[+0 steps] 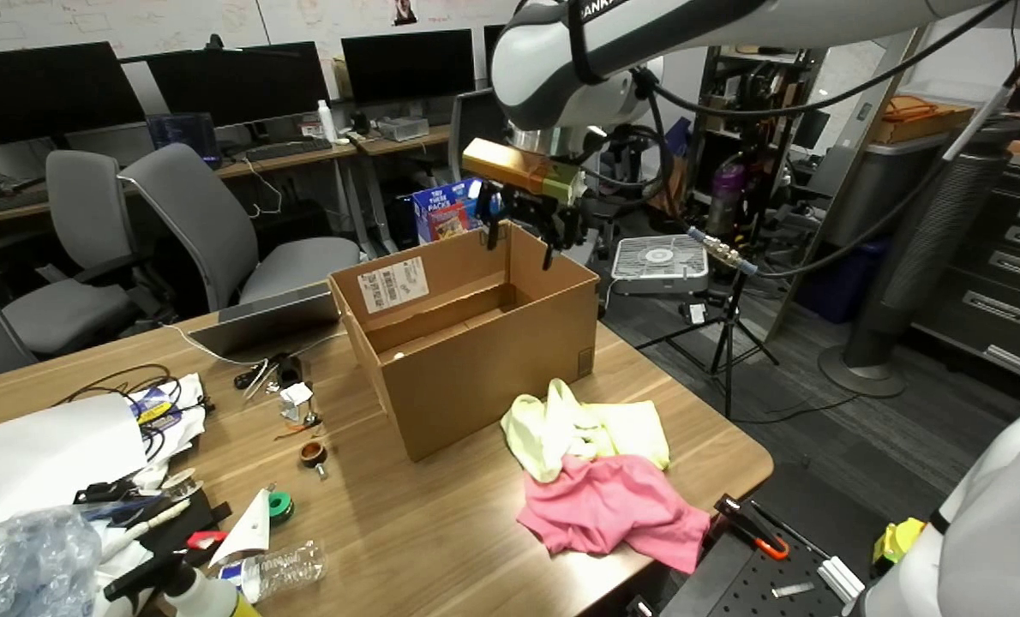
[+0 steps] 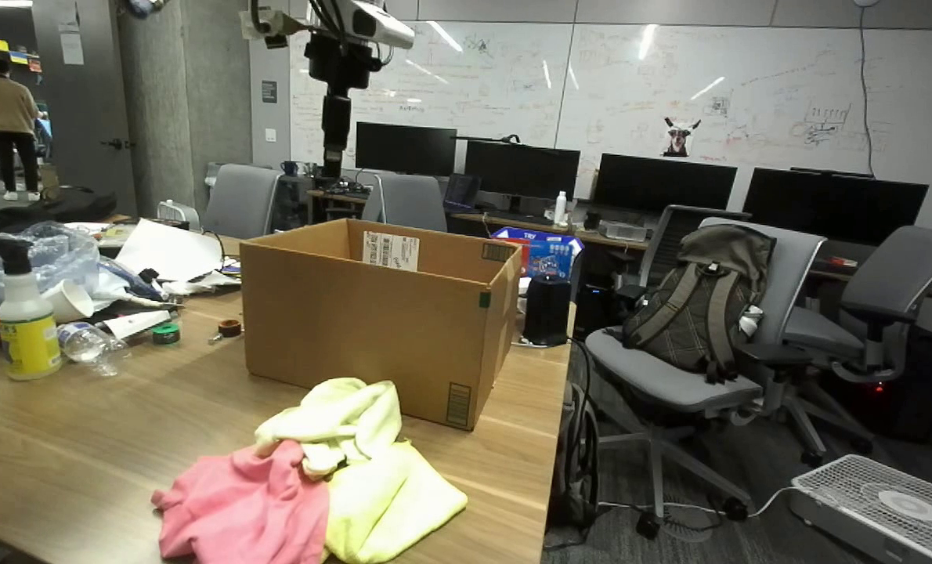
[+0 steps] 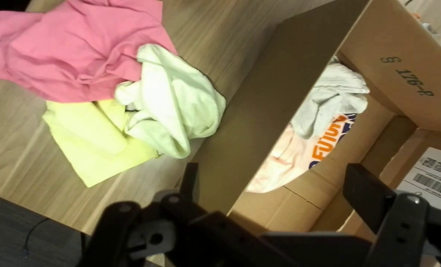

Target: Pick up the clothes from the table and put them in the box

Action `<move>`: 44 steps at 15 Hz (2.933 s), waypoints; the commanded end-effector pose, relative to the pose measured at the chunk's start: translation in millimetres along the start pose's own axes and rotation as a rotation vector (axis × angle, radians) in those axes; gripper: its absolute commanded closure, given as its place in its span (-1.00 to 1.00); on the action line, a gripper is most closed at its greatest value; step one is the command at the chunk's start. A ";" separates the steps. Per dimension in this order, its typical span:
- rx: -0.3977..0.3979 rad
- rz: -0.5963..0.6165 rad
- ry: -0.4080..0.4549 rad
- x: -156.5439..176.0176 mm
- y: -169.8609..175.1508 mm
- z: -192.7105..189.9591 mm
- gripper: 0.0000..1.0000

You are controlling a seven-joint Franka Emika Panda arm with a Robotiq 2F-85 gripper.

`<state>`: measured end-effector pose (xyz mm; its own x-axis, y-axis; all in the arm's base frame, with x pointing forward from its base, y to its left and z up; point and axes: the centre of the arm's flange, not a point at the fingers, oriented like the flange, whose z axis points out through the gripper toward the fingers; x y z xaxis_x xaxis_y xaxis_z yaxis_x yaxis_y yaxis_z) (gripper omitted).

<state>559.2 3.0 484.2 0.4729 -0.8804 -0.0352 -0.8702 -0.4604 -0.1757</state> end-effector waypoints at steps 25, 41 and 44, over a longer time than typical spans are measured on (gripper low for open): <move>-0.215 -0.236 -0.084 -48.8 44.6 112.6 -1.00; -0.236 -0.187 -0.084 -5.5 54.0 179.3 -1.00; -0.201 -0.222 -0.080 -4.9 38.0 197.0 -1.00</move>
<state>527.3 4.2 292.1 0.6196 -0.7755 -0.1211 -0.7767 -0.6281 0.0484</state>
